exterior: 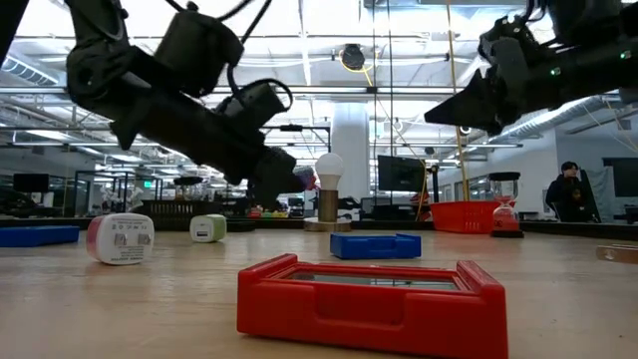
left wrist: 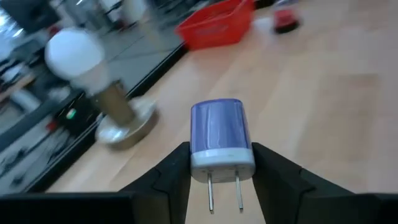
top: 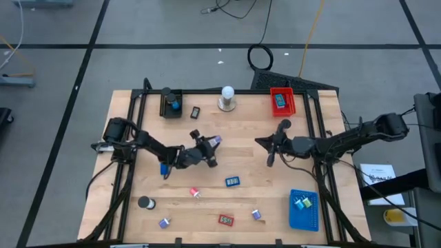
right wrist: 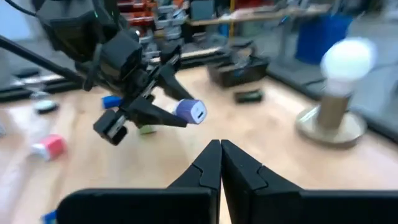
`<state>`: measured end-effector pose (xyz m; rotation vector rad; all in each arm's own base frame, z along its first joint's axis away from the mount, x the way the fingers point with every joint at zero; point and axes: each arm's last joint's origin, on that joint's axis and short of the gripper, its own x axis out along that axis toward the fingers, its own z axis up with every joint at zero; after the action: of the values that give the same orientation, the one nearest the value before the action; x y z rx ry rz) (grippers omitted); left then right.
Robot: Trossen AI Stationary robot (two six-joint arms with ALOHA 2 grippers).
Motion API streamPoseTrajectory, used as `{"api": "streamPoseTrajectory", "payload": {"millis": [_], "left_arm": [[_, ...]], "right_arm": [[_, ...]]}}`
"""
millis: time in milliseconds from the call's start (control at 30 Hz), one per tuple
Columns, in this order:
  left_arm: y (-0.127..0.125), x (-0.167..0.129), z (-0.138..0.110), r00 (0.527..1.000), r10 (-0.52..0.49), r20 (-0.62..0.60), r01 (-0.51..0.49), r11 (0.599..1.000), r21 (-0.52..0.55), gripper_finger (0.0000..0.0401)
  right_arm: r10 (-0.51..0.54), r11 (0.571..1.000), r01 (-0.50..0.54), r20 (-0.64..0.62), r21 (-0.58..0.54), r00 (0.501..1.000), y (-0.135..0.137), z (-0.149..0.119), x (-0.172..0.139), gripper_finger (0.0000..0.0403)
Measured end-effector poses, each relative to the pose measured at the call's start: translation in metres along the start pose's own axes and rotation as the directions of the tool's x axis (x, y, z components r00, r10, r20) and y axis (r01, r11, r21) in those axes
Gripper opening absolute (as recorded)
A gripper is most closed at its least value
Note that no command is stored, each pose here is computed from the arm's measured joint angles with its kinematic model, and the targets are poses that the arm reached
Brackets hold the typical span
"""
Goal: Pick & Place Office items
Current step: Put the top violet charger adapter into the blue bin
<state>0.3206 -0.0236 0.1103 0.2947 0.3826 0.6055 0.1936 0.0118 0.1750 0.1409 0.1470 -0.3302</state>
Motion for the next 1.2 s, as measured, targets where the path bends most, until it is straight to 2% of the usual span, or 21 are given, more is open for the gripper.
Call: {"api": "streamPoseTrajectory", "payload": {"millis": [67, 200, 300, 433, 567, 733, 933, 1067, 1200], "left_arm": [[-0.003, -0.001, 0.002, 0.999, -0.043, 0.024, 0.043, 0.998, 0.035, 0.0150], [-0.007, -0.001, 0.003, 0.995, -0.079, 0.056, 0.074, 0.993, 0.092, 0.0150], [-0.018, 0.000, 0.004, 0.990, -0.108, 0.090, 0.095, 0.986, 0.134, 0.0151], [-0.039, -0.004, 0.010, 0.982, -0.139, 0.129, 0.109, 0.971, 0.214, 0.0151], [-0.054, -0.006, 0.017, 0.984, -0.101, 0.148, 0.059, 0.962, 0.265, 0.0151], [-0.059, -0.008, 0.021, 0.980, -0.115, 0.162, 0.067, 0.959, 0.275, 0.0151], [-0.059, -0.008, 0.021, 0.980, -0.116, 0.161, 0.068, 0.959, 0.277, 0.0152], [-0.061, -0.011, 0.022, 0.977, -0.124, 0.172, 0.072, 0.958, 0.279, 0.0152], [-0.062, -0.014, 0.024, 0.974, -0.128, 0.189, 0.073, 0.959, 0.274, 0.0152]], "right_arm": [[0.027, 0.998, -0.025, -0.036, 0.053, 0.999, -0.004, -0.004, 0.005, 0.0001], [0.015, 0.990, -0.002, -0.091, 0.138, 0.996, -0.010, -0.016, 0.017, 0.0010], [0.077, 0.979, -0.060, -0.081, 0.194, 0.994, -0.010, -0.022, 0.027, 0.0023], [0.211, 0.948, -0.195, -0.039, 0.252, 0.977, -0.005, -0.027, 0.037, 0.0055], [0.223, 0.937, -0.198, -0.059, 0.288, 0.973, 0.000, -0.030, 0.051, 0.0101], [0.237, 0.931, -0.198, -0.096, 0.306, 0.967, 0.010, -0.034, 0.070, 0.0175], [0.337, 0.897, -0.286, -0.103, 0.337, 0.936, 0.021, -0.032, 0.087, 0.0252], [0.334, 0.895, -0.283, -0.099, 0.345, 0.937, 0.023, -0.031, 0.092, 0.0277], [0.336, 0.888, -0.284, -0.088, 0.362, 0.938, 0.024, -0.031, 0.097, 0.0282]]}}
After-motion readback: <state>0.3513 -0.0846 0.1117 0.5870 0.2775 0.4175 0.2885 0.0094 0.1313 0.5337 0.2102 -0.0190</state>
